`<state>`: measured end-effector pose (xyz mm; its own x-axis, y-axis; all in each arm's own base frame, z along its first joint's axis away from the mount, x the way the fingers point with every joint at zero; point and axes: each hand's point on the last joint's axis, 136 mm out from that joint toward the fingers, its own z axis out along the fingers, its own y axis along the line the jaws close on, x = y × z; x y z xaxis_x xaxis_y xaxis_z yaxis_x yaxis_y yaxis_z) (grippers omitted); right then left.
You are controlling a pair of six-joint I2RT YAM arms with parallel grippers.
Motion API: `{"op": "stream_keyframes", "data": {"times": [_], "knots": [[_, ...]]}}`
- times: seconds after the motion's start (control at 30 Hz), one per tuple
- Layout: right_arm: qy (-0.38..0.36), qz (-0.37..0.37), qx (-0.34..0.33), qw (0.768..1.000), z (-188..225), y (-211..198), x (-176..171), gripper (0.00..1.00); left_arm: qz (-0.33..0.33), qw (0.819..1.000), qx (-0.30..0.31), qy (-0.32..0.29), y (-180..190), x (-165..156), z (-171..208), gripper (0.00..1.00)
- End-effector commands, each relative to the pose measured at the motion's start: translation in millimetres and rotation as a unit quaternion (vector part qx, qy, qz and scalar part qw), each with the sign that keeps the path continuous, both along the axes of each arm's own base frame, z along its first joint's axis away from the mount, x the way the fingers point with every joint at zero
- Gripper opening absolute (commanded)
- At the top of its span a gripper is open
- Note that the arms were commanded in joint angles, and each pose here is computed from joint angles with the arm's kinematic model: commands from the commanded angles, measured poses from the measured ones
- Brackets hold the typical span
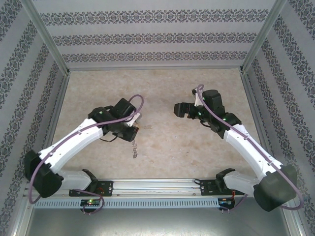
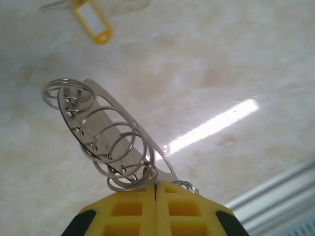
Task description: Put the keys on the keyring
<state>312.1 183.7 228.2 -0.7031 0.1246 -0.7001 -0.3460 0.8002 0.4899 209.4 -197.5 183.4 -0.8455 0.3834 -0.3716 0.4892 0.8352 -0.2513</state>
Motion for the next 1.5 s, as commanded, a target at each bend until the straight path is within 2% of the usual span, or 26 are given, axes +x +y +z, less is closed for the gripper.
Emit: {"op": "stream_keyframes", "data": {"times": [0.0,0.2,0.33,0.53,0.7,0.83,1.07,1.23,1.4,1.47], "knots": [[-0.042,0.097,0.046,0.993,29.6,27.9,-15.1,0.92,-0.064,0.992,-0.096,-0.040,-25.6,-1.4,30.5,0.00],[-0.035,0.181,0.095,0.978,48.1,49.3,-47.7,0.76,-0.108,0.970,-0.204,-0.072,-50.8,2.8,74.6,0.00],[-0.036,0.219,0.112,0.969,64.5,61.5,-65.4,0.75,-0.128,0.956,-0.247,-0.090,-59.2,11.7,104.1,0.00],[-0.061,0.266,0.083,0.959,83.1,81.3,-78.9,0.73,-0.140,0.944,-0.282,-0.094,-61.9,30.8,136.8,0.00],[-0.128,0.241,0.044,0.961,100.4,81.2,-73.5,0.60,-0.139,0.932,-0.319,-0.105,-62.6,46.1,169.4,0.00],[-0.208,0.228,0.002,0.951,116.2,76.7,-70.9,0.51,-0.143,0.923,-0.340,-0.111,-63.0,51.9,188.9,0.00],[-0.307,0.258,-0.048,0.915,136.4,86.2,-74.3,0.51,-0.140,0.914,-0.363,-0.118,-64.4,59.5,211.2,0.00],[-0.340,0.252,-0.069,0.904,149.1,89.0,-69.4,0.48,-0.139,0.912,-0.367,-0.116,-65.3,60.7,215.2,0.00],[-0.356,0.262,-0.057,0.895,165.6,98.0,-66.6,0.46,-0.141,0.912,-0.367,-0.115,-65.9,60.5,217.1,0.00],[-0.355,0.271,-0.057,0.893,166.1,102.2,-65.0,0.40,-0.142,0.912,-0.368,-0.114,-66.2,61.0,217.6,0.00]]}}
